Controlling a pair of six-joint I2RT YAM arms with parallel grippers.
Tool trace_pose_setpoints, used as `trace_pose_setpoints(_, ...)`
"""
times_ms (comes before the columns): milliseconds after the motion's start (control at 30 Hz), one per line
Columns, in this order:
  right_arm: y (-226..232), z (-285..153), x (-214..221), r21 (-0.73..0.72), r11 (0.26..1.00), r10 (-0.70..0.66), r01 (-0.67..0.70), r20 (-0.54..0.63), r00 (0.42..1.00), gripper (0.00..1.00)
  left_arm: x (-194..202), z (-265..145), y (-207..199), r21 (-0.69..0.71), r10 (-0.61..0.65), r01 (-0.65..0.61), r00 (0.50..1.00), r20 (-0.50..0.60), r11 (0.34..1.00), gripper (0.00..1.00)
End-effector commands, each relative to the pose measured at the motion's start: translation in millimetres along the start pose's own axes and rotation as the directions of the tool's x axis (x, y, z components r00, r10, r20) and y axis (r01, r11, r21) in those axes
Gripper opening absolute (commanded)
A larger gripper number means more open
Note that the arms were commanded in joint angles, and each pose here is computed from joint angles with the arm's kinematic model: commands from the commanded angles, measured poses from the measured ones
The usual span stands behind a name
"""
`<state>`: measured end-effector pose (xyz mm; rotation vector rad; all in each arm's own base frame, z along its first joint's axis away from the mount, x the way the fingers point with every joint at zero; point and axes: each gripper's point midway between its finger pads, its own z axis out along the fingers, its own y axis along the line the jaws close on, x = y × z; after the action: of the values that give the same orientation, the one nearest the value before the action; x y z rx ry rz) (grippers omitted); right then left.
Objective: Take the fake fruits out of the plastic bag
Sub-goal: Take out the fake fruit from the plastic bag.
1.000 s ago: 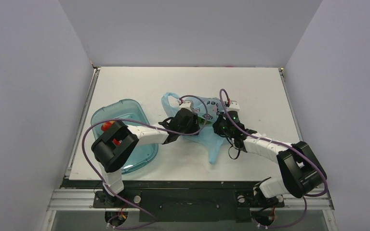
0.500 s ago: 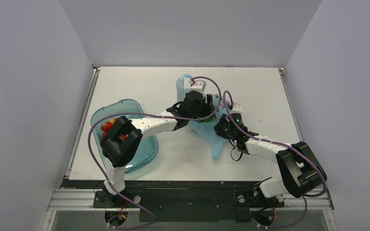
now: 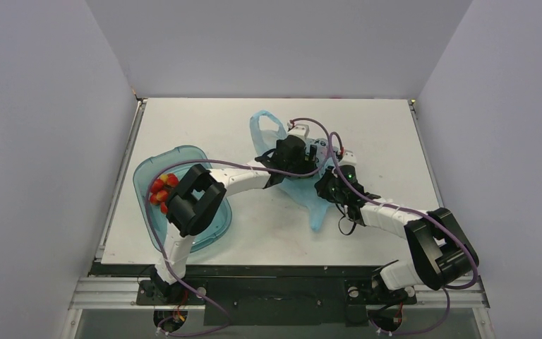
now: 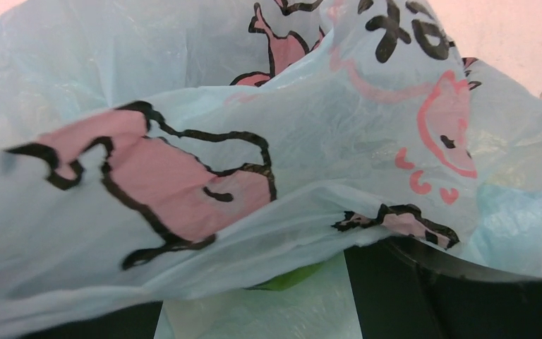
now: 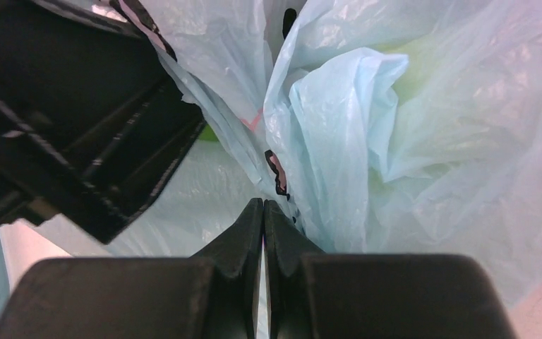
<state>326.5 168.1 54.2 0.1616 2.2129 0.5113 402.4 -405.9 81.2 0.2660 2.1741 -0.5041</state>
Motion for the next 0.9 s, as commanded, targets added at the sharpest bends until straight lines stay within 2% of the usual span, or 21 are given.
trace_pose_setpoints(0,6,0,-19,-0.029,1.000,0.000,0.002,0.075,0.997,0.00,-12,9,-8,0.005,0.023,-0.023,0.999,0.023,1.000,0.79)
trace_pose_setpoints(133,1,-3,-17,-0.015,1.000,-0.013,0.014,0.075,0.997,0.00,-13,10,-9,0.008,0.026,-0.026,0.999,0.022,1.000,0.76)
trace_pose_setpoints(200,-1,-5,-19,-0.007,1.000,-0.019,0.020,0.086,0.996,0.00,-12,9,-12,0.024,0.029,-0.029,0.999,0.014,0.999,0.72)
trace_pose_setpoints(333,-1,-6,-22,-0.001,1.000,-0.025,0.025,0.098,0.995,0.00,-7,-2,-16,0.056,0.046,-0.045,0.999,-0.022,0.997,0.59)
trace_pose_setpoints(400,-1,-6,-23,0.000,1.000,-0.024,0.025,0.099,0.995,0.00,-11,-14,-18,0.069,0.049,-0.047,0.999,-0.019,0.997,0.50)
trace_pose_setpoints(467,-6,-5,-25,0.024,0.999,-0.025,0.022,0.112,0.993,0.00,-19,-29,-18,0.078,0.047,-0.046,0.999,-0.001,0.996,0.41)
trace_pose_setpoints(600,-8,-5,-28,0.034,0.999,-0.024,0.020,0.126,0.992,0.00,-45,-71,-24,0.126,0.017,-0.024,0.998,0.059,0.992,0.33)
trace_pose_setpoints(767,-11,-2,-29,0.051,0.998,-0.030,0.024,0.123,0.992,0.00,-55,-114,-35,0.231,-0.050,0.028,0.995,0.091,0.972,0.29)
trace_pose_setpoints(867,-11,-1,-28,0.051,0.998,-0.031,0.025,0.116,0.993,0.00,-64,-150,-51,0.352,-0.089,0.044,0.990,0.111,0.935,0.28)
